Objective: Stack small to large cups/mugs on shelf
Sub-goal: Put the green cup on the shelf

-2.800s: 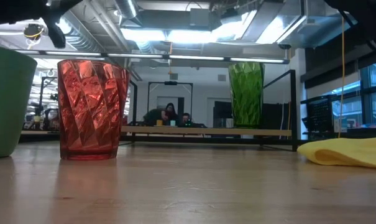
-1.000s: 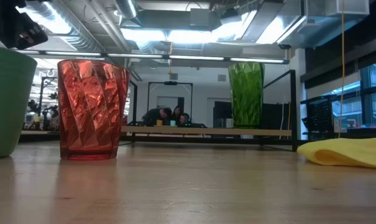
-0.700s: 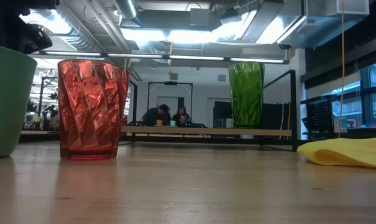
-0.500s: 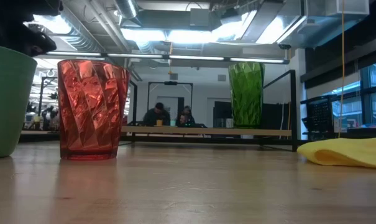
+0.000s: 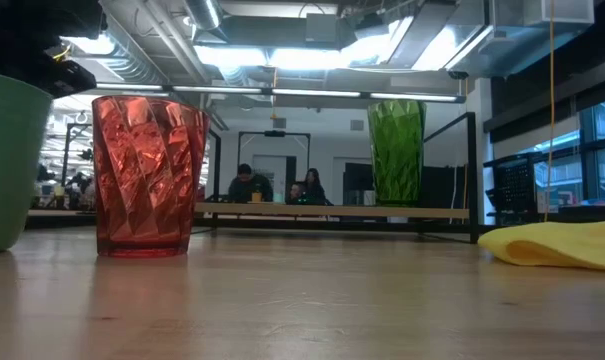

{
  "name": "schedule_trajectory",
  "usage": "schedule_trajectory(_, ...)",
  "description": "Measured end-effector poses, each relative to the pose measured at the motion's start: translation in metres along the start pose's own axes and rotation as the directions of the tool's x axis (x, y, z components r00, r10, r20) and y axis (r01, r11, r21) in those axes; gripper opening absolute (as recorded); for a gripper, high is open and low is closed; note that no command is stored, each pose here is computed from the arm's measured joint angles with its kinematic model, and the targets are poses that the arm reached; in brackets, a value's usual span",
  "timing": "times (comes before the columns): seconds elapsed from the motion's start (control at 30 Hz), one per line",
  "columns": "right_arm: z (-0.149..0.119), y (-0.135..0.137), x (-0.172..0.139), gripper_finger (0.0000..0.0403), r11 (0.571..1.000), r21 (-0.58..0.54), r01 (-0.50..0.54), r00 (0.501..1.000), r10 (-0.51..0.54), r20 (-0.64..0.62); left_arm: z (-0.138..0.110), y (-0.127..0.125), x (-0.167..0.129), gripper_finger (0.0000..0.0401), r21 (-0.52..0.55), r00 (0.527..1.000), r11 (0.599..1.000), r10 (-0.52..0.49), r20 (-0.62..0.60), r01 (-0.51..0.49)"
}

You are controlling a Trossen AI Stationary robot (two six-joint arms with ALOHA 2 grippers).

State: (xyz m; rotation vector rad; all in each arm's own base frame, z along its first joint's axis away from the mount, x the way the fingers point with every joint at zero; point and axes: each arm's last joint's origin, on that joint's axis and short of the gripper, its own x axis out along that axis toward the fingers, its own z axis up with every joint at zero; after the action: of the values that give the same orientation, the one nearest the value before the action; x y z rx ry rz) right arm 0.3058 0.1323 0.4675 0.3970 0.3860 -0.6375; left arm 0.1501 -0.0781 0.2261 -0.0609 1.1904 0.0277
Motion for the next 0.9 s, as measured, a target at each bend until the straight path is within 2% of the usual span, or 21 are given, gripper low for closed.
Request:
schedule_trajectory(0.07,-0.001,0.001,-0.001,0.0158,1.000,0.001,-0.005,1.000,0.005,-0.001,0.001,0.001,0.000,0.0012,-0.016,1.000,1.000,0.000,0.005,0.000)
schedule_trajectory(0.2,-0.004,0.003,-0.005,0.0158,1.000,-0.001,-0.018,1.000,0.018,-0.005,0.007,0.007,-0.007,0.0006,-0.039,0.999,0.999,0.032,0.006,-0.031)
schedule_trajectory(0.3,-0.006,0.004,-0.009,0.0158,1.000,0.014,-0.025,1.000,0.025,-0.004,0.019,0.014,-0.024,0.0004,-0.035,0.998,0.998,0.060,0.024,-0.059)
schedule_trajectory(0.37,-0.007,0.006,-0.011,0.0158,1.000,0.011,-0.027,1.000,0.027,0.004,0.031,0.018,-0.043,0.0003,-0.033,0.996,0.998,0.061,0.064,-0.059)
schedule_trajectory(0.5,-0.011,0.007,-0.018,0.0158,1.000,0.018,-0.019,0.999,0.019,0.031,0.061,0.028,-0.090,0.0003,-0.063,0.972,0.998,0.045,0.232,-0.031)
schedule_trajectory(0.6,-0.015,0.007,-0.023,0.0158,1.000,0.030,-0.006,0.999,0.005,0.047,0.082,0.038,-0.118,0.0002,-0.102,0.939,0.993,0.095,0.331,-0.065)
schedule_trajectory(0.7,-0.019,0.008,-0.029,0.0158,0.999,0.045,0.000,0.998,-0.003,0.069,0.102,0.046,-0.131,0.0002,-0.098,0.920,0.988,0.147,0.363,-0.119)
schedule_trajectory(0.8,-0.022,0.010,-0.035,0.0158,0.998,0.057,-0.011,0.996,0.006,0.085,0.119,0.051,-0.135,0.0002,-0.048,0.927,0.982,0.190,0.324,-0.185)
schedule_trajectory(0.9,-0.027,0.011,-0.042,0.0158,0.997,0.079,-0.026,0.997,0.019,0.080,0.138,0.055,-0.135,0.0001,0.001,0.919,0.975,0.208,0.335,-0.221)
